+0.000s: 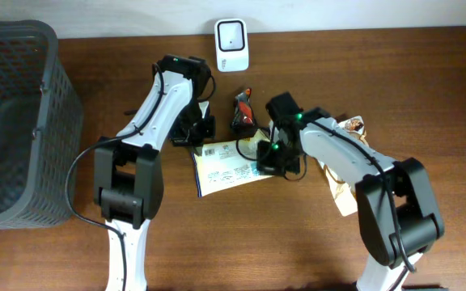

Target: Scan the item barcode

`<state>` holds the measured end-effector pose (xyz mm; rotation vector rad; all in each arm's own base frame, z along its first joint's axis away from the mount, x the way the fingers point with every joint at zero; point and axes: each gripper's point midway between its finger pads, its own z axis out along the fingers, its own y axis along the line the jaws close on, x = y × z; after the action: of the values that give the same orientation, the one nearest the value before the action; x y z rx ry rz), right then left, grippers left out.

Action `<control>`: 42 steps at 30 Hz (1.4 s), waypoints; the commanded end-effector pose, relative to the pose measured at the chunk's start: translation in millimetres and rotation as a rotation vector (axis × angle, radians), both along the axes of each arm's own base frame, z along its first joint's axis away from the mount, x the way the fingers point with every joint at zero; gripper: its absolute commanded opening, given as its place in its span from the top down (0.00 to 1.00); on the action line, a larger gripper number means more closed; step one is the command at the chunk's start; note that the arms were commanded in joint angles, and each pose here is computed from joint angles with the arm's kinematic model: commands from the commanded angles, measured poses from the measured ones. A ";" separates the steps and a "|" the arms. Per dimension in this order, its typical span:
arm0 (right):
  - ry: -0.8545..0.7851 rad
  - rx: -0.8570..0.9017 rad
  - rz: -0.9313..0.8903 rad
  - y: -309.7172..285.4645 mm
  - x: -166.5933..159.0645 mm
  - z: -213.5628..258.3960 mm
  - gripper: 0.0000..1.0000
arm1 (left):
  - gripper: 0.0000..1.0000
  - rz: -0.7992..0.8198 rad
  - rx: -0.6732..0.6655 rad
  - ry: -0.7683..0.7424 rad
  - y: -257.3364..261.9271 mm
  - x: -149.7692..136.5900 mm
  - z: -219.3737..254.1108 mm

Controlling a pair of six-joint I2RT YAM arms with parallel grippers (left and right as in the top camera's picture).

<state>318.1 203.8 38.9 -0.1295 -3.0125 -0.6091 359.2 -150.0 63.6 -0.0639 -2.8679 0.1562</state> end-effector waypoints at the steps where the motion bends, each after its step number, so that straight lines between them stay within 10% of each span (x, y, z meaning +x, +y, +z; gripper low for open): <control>1: -0.143 0.081 0.045 15.4 25.5 39.2 0.95 | 1.00 0.019 -0.039 -0.036 -3.3 0.2 20.2; 18: -0.090 -0.024 0.004 6.6 39.0 -22.7 0.96 | 1.00 -0.008 -0.086 0.014 -30.0 -31.0 -53.3; 24: -0.050 -0.326 -0.066 -47.5 30.0 -45.2 0.96 | 1.00 0.033 0.190 -0.051 15.9 -24.9 -67.3; 38: -0.078 -0.386 -0.176 -76.4 14.4 20.4 0.96 | 1.00 0.152 0.251 -0.146 54.8 14.9 -19.2; 42: -0.210 -0.278 -0.081 -58.1 33.4 41.8 0.47 | 1.00 0.166 0.227 -0.197 51.8 28.1 -6.2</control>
<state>338.9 136.6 60.0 -0.3648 -3.2026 -0.1025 374.7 -95.5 40.6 0.1938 -2.9982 -0.1660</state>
